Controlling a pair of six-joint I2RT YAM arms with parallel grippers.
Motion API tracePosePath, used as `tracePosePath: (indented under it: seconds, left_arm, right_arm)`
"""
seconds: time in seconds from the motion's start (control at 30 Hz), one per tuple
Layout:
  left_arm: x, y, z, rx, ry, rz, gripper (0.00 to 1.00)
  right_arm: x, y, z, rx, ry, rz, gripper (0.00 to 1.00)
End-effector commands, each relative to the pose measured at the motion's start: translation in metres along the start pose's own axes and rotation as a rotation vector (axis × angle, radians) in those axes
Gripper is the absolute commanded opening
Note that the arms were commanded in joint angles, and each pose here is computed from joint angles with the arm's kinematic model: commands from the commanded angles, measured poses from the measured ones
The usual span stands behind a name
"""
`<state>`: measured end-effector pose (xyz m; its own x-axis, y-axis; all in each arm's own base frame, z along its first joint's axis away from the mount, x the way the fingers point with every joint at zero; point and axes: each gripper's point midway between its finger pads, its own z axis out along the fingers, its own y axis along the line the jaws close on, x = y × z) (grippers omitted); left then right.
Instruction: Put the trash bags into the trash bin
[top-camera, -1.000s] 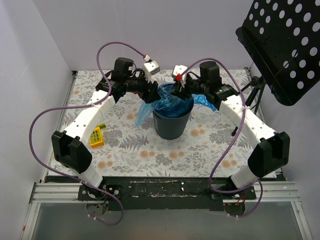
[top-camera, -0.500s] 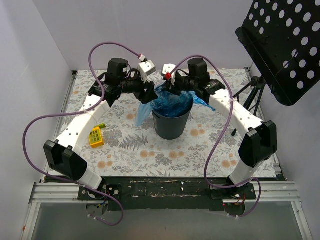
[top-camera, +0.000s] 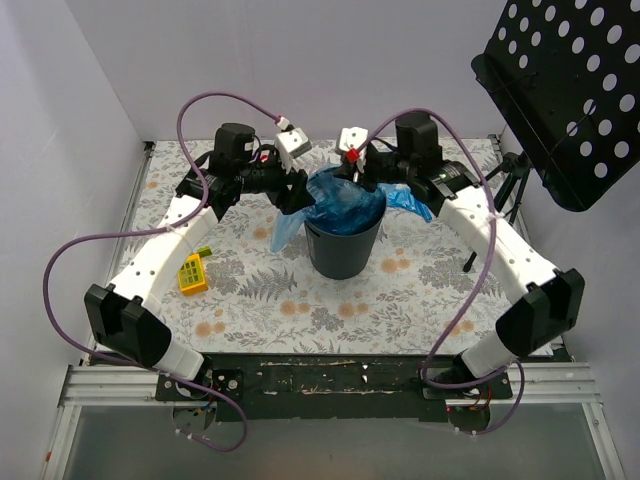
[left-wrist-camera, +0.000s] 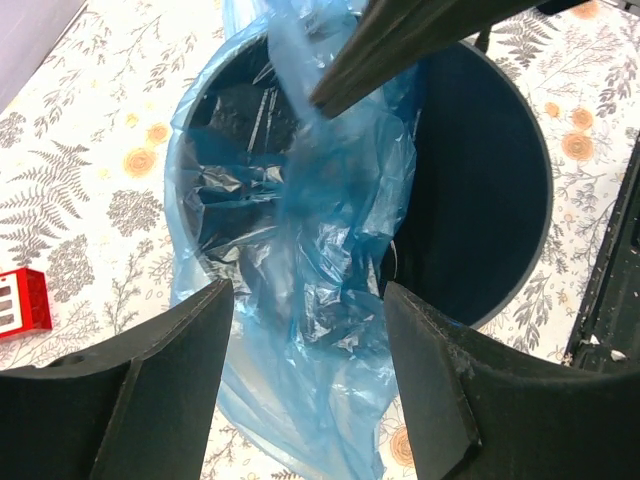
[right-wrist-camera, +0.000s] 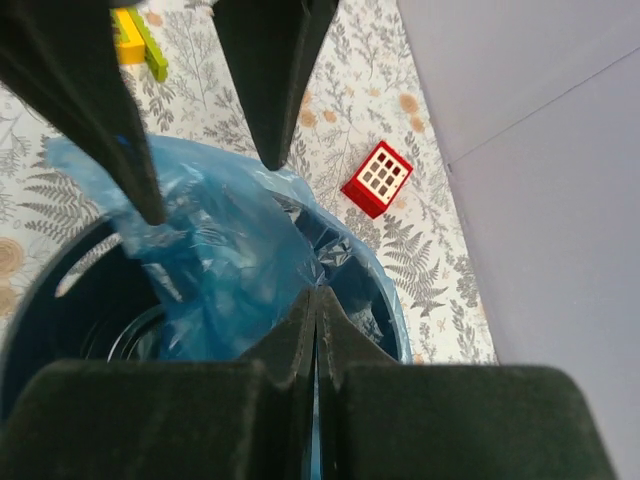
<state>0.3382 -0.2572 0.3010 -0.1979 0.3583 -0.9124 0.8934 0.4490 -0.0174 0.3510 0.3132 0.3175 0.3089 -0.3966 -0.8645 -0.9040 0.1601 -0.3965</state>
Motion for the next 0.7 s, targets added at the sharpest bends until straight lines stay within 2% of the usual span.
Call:
tracePosePath:
  seconds: [0.0,0.13,0.4,0.5,0.57,0.63,0.67]
  left_arm:
    - [-0.022,-0.019,-0.011,0.057,-0.084,0.042,0.61]
    - [-0.027,-0.021,-0.004,0.102,-0.103,0.031,0.59]
    - [-0.024,-0.043,0.016,0.261,-0.1,0.015,0.5]
    - [-0.016,-0.047,0.031,0.278,-0.072,0.016,0.41]
    - [-0.019,-0.048,0.035,0.286,-0.074,0.018,0.31]
    - [-0.021,-0.048,0.037,0.283,-0.074,0.015,0.17]
    - [-0.023,-0.047,0.038,0.278,-0.076,0.016,0.1]
  right_arm:
    - [-0.038,0.018,-0.038,-0.003,-0.056,-0.048,0.01]
    - [-0.037,0.035,-0.052,-0.017,-0.039,-0.025,0.01]
    - [-0.03,0.046,-0.067,0.035,-0.025,0.007,0.01]
    - [-0.034,0.036,-0.064,0.058,-0.033,0.004,0.01]
    - [-0.037,0.03,-0.061,0.066,-0.035,0.005,0.01]
    - [-0.039,0.022,-0.059,0.086,-0.031,0.0,0.01]
    - [-0.039,0.018,-0.058,0.096,-0.031,-0.009,0.07]
